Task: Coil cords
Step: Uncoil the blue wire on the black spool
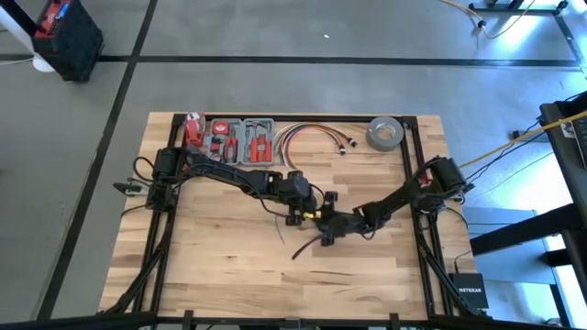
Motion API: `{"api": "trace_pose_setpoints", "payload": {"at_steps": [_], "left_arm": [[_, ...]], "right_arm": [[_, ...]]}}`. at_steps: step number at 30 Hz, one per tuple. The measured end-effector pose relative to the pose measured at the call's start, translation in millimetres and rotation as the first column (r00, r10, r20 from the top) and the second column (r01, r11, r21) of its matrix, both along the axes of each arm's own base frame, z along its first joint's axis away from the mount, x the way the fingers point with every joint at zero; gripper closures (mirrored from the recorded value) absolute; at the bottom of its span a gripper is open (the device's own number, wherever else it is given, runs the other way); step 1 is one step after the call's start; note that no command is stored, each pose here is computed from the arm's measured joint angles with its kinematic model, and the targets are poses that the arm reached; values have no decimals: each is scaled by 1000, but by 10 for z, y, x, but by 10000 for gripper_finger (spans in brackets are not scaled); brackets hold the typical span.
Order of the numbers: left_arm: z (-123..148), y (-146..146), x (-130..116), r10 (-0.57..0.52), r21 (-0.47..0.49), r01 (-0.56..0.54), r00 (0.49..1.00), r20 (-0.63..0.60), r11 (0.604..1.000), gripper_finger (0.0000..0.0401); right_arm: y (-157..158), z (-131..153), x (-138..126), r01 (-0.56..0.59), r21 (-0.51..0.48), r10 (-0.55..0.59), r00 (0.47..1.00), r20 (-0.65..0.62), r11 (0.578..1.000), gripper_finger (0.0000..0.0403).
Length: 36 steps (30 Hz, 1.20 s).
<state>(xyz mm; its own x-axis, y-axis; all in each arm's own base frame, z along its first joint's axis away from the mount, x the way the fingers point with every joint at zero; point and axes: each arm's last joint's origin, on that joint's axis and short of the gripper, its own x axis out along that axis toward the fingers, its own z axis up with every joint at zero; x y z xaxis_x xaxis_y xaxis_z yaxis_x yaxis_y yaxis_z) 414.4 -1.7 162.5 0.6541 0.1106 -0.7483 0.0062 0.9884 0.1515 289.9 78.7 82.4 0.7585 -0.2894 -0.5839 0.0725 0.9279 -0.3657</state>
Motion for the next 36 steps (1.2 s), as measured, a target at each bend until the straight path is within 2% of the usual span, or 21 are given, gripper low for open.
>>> {"api": "trace_pose_setpoints", "payload": {"at_steps": [4, 8, 14, 19, 23, 36], "left_arm": [[3, -11, 5, -3, 0, 3, 1000, 7, 1000, 384], [6, -11, 6, -4, 1, 4, 1000, 8, 1000, 384], [4, -11, 6, -5, 1, 5, 1000, 8, 1000, 384], [-13, -7, -20, 9, -9, -9, 1000, -28, 1000, 384], [-24, 40, -50, 29, -20, -30, 997, -65, 999, 384], [-32, 51, -57, 46, -22, -48, 996, -71, 999, 384]], "right_arm": [[-75, -24, 55, 15, 3, -15, 1000, -10, 1000, 304], [-114, -31, 67, -33, -13, 32, 999, -38, 999, 314], [-139, -56, 51, -46, -27, 43, 996, -81, 999, 391], [-137, -63, 46, -45, -16, 43, 996, -84, 999, 382], [-133, -65, 44, -53, -11, 52, 995, -83, 999, 397], [-111, -45, 44, -61, -14, 60, 995, -77, 998, 400]]}}
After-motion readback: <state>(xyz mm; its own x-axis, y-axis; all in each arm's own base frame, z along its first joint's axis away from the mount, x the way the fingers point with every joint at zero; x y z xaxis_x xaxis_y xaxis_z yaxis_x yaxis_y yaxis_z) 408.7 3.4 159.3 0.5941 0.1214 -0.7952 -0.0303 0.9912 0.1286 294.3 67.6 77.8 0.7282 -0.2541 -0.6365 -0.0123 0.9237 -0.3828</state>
